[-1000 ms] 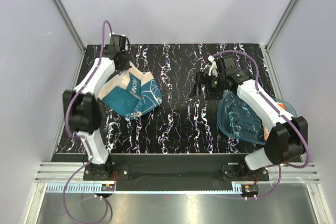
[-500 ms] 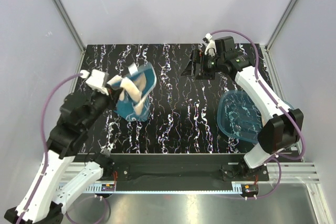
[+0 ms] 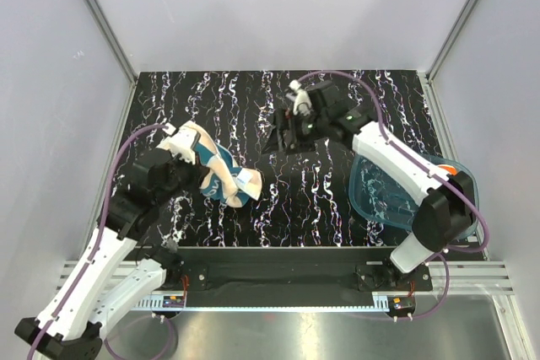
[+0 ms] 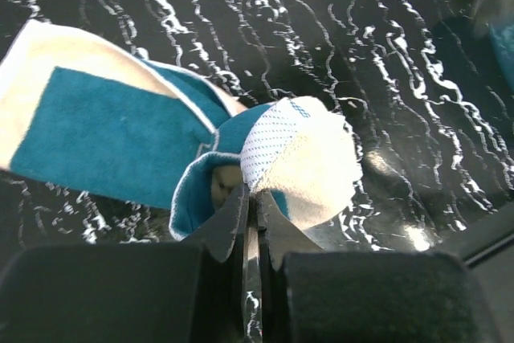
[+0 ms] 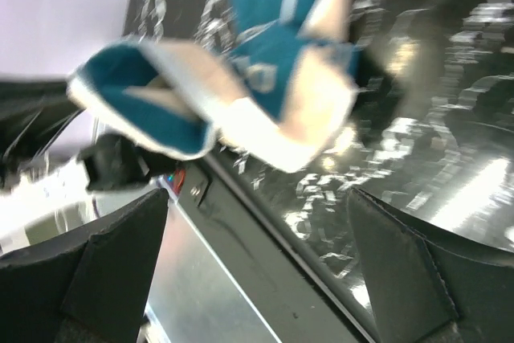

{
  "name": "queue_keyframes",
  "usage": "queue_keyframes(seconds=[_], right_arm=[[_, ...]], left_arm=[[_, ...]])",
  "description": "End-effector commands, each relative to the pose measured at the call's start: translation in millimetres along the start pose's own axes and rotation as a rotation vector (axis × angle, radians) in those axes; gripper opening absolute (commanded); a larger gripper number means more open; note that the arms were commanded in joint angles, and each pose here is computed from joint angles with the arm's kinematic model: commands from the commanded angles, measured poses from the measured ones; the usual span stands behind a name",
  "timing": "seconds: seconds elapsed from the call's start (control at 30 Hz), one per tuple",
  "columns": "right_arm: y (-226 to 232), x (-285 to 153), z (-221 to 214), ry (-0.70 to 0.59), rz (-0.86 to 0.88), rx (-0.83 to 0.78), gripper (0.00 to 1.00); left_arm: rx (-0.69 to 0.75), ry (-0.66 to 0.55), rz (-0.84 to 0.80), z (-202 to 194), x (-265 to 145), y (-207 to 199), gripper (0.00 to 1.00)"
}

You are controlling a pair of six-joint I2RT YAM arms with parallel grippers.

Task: Roll the towels
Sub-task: Flatten the towel

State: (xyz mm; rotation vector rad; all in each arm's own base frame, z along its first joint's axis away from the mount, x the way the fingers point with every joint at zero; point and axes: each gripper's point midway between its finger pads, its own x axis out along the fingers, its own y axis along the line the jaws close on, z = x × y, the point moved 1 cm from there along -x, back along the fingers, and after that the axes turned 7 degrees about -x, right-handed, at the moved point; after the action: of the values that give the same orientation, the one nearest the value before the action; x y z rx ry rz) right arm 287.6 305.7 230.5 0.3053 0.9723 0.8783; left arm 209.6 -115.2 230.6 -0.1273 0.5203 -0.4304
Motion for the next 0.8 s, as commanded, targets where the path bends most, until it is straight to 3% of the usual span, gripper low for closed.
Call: queue_keyframes(seconds=[0.0, 0.17, 0.37, 0.5, 0.77], right_arm=[[46.1, -7.1, 12.7, -0.086, 0.131, -0.122, 1.0], [79.1, -17.9, 20.1, -0.132, 0.26, -0.224, 1.0], [93.5, 7.3, 10.6, -0.073, 0.356, -0.279, 0.75], [96.8, 22.1, 11.1, -0.065, 0.354, -0.297, 0.67], [109.1, 39.5, 14.0, -0.049, 0.375, -0.323, 0.61]], left_arm=[[-0.007, -0.077, -0.119, 36.1, 1.1, -25.8, 0.01], [0.007, -0.076, -0.176, 44.6, 11.0, -36.4, 0.02], [-0.002, -0.088, -0.228, 49.1, 15.7, -45.7, 0.02], [-0.001, -0.092, -0.248, 51.8, 16.2, -49.4, 0.02], [-0.002, -0.081, -0.262, 51.7, 17.8, -51.9, 0.01]])
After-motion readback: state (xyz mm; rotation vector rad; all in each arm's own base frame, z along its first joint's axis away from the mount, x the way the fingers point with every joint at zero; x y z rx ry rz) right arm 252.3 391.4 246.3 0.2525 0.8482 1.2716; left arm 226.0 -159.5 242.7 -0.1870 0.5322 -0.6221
